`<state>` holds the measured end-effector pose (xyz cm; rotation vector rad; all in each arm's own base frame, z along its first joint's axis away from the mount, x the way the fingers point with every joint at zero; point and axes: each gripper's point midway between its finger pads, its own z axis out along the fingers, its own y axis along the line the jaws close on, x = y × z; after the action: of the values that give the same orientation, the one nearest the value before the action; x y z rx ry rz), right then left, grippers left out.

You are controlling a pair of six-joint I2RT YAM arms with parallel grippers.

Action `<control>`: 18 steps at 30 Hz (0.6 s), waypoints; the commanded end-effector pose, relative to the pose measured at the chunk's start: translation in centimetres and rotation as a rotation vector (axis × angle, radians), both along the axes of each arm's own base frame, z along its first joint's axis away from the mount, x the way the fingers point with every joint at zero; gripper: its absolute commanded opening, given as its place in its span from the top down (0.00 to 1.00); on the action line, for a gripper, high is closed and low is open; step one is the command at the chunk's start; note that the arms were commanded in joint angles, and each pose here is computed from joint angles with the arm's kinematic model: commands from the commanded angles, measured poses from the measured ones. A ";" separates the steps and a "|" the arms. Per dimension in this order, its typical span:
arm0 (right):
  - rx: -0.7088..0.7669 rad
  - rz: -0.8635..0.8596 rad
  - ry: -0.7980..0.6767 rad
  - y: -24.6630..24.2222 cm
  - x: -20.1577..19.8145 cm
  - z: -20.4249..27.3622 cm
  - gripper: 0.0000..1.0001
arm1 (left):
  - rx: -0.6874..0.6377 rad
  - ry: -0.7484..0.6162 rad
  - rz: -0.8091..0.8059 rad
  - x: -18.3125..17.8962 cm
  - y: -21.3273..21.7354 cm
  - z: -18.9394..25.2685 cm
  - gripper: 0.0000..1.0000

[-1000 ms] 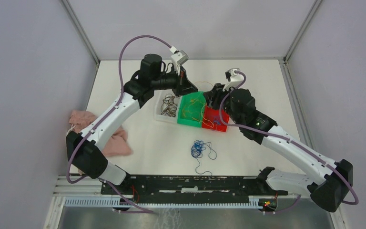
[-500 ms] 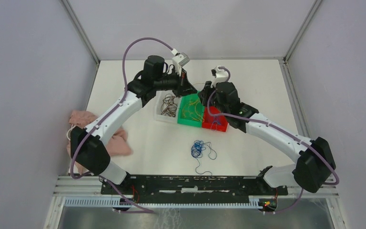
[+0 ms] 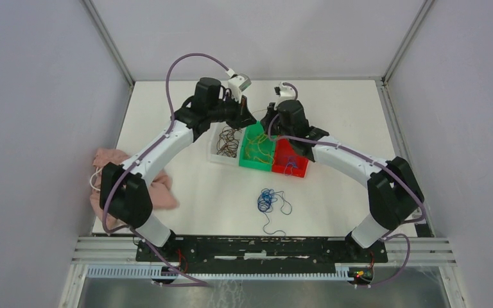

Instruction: Untangle the cables

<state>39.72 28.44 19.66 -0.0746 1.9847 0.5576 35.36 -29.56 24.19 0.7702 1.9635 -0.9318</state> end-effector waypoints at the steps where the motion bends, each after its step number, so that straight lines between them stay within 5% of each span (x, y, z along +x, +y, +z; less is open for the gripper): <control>1: 0.101 0.059 -0.005 2.2 1.9 1.5 0.91 | 0.088 -0.151 0.079 3.4 1.3 -0.1 0.97; 12: 0.136 0.173 0.180 3.8 3.0 -3.9 0.93 | 0.207 -0.215 0.079 5.3 2.0 -3.4 0.97; 18: 0.171 0.248 0.260 2.9 0.3 -4.6 0.76 | 0.259 -0.220 0.064 6.2 1.8 -5.5 0.97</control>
<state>41.43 31.00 12.68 -0.1151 2.2138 0.8011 39.89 -27.59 18.78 0.8485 1.9938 -0.6184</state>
